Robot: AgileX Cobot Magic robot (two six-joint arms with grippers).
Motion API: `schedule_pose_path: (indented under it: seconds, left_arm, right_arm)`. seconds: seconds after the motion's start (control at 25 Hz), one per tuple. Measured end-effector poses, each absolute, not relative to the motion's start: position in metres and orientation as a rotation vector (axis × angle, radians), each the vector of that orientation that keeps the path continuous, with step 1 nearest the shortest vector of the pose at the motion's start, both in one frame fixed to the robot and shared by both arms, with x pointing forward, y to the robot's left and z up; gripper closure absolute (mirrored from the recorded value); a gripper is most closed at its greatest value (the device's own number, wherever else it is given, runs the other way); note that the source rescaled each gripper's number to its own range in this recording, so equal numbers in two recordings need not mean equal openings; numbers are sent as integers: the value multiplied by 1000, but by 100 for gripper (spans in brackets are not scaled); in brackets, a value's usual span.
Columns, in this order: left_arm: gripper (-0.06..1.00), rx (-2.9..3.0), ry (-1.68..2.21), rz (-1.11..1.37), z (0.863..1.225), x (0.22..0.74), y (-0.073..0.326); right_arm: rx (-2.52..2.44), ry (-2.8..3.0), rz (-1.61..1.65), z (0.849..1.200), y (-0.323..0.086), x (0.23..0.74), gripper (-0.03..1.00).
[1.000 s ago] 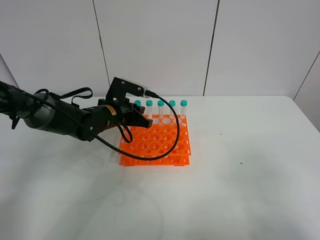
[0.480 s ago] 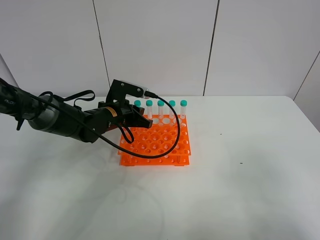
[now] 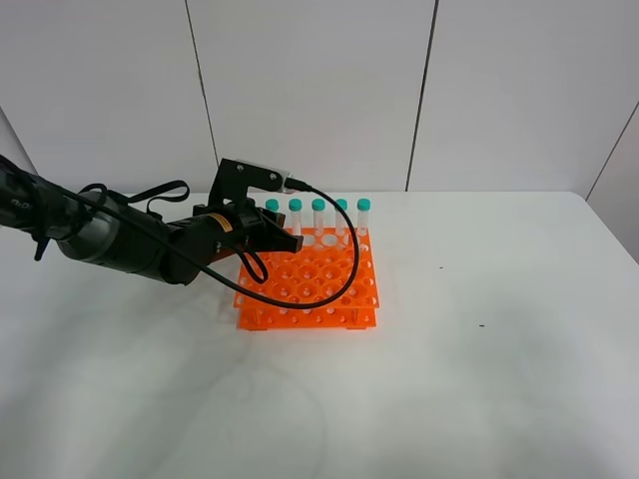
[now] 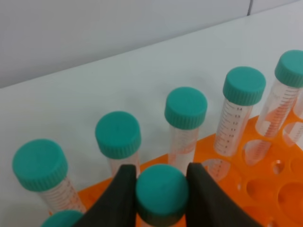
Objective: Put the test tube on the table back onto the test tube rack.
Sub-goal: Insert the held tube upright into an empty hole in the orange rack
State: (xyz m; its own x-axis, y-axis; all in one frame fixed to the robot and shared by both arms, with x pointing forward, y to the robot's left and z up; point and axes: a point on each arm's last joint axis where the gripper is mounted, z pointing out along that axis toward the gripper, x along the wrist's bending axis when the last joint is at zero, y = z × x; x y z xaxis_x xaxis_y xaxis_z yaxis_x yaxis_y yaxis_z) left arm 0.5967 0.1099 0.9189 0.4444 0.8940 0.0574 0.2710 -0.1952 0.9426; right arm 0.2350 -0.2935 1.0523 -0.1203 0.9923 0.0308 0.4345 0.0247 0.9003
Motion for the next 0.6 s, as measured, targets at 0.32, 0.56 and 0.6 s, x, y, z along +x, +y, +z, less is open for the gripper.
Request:
schedule_pose_path:
  seconds: [0.32, 0.56, 0.6]
  left_arm:
    - [94, 1711, 1013, 793, 919, 597, 110]
    - [94, 1711, 1013, 792, 919, 597, 110]
    - [94, 1711, 1013, 792, 919, 597, 110]
  right_arm:
    - [1476, 1633, 1057, 1052, -294, 235, -3]
    - [1476, 1633, 1057, 1052, -294, 235, -3]
    - [1476, 1633, 1057, 1052, -294, 235, -3]
